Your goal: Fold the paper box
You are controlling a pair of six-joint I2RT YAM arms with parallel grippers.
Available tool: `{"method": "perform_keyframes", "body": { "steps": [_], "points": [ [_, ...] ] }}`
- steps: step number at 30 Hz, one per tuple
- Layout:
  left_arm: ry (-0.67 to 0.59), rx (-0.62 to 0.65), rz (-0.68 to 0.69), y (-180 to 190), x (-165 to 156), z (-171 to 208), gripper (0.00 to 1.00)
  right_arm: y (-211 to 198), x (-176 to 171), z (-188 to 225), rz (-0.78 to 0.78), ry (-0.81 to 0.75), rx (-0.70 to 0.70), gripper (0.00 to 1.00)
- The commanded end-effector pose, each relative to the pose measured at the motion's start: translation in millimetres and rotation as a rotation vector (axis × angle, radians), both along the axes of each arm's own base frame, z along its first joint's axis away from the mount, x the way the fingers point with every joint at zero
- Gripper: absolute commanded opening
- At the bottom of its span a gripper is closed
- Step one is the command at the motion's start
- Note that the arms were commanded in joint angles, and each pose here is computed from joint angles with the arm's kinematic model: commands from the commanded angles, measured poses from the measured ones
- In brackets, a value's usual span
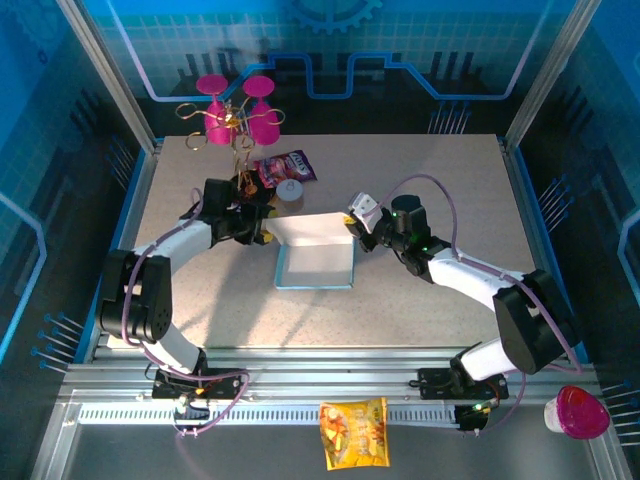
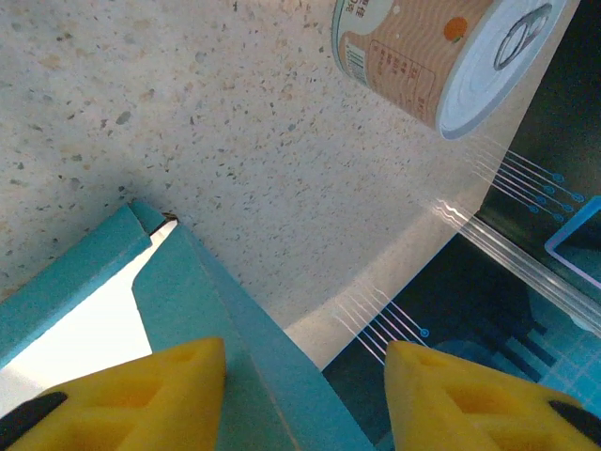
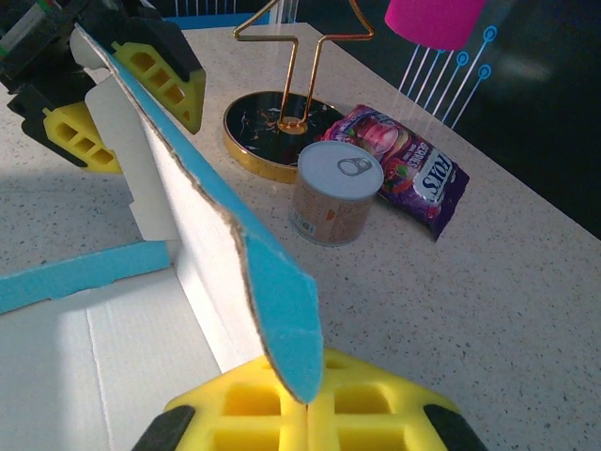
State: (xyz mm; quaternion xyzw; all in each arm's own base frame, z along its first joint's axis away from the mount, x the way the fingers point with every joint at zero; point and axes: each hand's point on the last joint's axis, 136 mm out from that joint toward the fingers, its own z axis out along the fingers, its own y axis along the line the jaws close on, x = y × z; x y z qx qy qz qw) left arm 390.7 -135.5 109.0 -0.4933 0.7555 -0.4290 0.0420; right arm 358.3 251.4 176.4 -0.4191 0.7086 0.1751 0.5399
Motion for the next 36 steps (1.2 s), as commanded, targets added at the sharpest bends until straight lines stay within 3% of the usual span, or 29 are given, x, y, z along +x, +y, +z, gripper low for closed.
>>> {"method": "perform_keyframes", "body": {
  "steps": [1,4,17,35,36],
  "points": [
    [-0.040,-0.058,-0.007,-8.8,1.8,16.3,0.43,9.4,-1.1,3.1,0.018,-0.012,0.011,0.00],
    [-0.042,-0.066,-0.009,-10.9,3.3,17.1,0.38,9.5,-1.3,3.4,0.017,-0.012,0.011,0.00],
    [-0.052,-0.143,0.002,-26.8,6.0,24.7,0.30,9.4,-1.2,-0.8,0.014,-0.002,0.009,0.00],
    [-0.025,-0.179,0.044,-32.7,-1.4,28.8,0.00,7.3,0.0,-6.5,-0.011,0.021,0.019,0.00],
    [-0.023,-0.169,0.047,-31.4,-2.2,30.1,0.00,5.6,0.8,-3.4,-0.025,0.019,0.027,0.08]
  ]
}}
